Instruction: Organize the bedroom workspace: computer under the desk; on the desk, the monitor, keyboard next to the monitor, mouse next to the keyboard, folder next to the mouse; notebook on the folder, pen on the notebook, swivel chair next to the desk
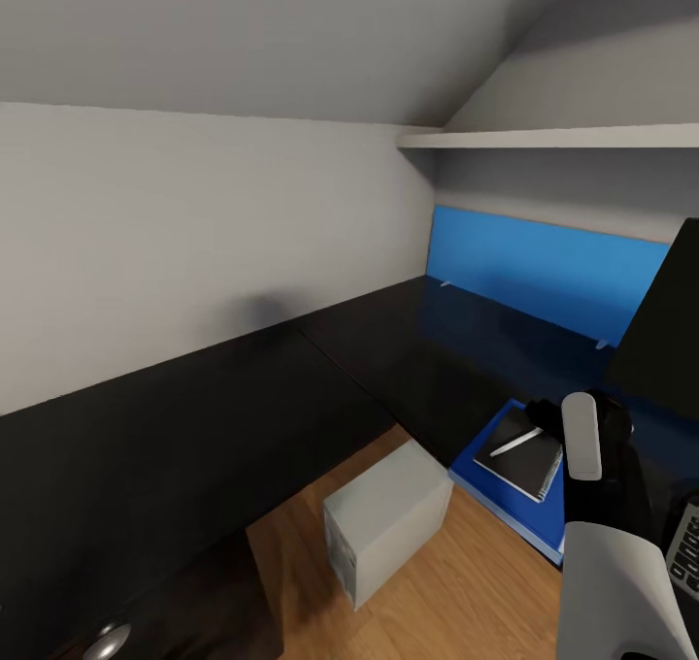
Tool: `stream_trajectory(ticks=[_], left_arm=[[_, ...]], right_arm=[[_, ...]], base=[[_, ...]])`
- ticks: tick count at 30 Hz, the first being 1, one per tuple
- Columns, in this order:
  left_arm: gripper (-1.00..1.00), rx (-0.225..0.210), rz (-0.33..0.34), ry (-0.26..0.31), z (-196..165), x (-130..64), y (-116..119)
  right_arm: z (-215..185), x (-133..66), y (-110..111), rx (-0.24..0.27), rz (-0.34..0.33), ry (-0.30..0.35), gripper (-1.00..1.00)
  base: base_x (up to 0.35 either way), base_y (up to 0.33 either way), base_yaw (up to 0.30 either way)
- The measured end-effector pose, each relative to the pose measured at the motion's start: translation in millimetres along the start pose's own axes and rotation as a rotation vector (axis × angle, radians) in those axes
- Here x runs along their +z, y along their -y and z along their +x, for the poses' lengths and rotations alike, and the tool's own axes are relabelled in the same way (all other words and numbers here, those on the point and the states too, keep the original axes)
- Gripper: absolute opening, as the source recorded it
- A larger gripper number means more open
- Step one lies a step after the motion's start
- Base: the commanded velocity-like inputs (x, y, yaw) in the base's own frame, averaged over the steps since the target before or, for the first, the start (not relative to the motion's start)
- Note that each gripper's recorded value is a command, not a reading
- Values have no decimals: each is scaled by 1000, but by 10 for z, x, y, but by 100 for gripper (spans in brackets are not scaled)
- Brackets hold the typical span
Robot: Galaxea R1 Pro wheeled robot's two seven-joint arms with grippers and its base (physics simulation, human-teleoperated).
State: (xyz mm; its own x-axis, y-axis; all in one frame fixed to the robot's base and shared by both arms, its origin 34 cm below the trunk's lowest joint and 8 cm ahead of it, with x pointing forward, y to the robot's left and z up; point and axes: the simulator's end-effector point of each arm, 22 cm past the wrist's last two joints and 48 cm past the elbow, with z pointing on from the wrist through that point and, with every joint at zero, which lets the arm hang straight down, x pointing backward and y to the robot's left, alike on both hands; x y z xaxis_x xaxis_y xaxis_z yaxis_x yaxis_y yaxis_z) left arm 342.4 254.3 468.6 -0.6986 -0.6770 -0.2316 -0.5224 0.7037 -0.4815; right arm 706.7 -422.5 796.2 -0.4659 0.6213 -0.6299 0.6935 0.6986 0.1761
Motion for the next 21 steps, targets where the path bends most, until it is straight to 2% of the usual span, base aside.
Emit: stream_trajectory(ticks=[10,16,21], left_arm=[[100,0,-2,-1,-55,-150,100],[100,0,-3,-1,-90,-239,156],[100,3,-1,7,-141,-315,213]], right_arm=[[-160,-163,-50,3,-4,12,100],[-366,-378,-125,2,-30,58,100],[-443,-582,-400,-62,-78,96,100]], base=[[0,0,0],[0,0,0],[0,0,0]])
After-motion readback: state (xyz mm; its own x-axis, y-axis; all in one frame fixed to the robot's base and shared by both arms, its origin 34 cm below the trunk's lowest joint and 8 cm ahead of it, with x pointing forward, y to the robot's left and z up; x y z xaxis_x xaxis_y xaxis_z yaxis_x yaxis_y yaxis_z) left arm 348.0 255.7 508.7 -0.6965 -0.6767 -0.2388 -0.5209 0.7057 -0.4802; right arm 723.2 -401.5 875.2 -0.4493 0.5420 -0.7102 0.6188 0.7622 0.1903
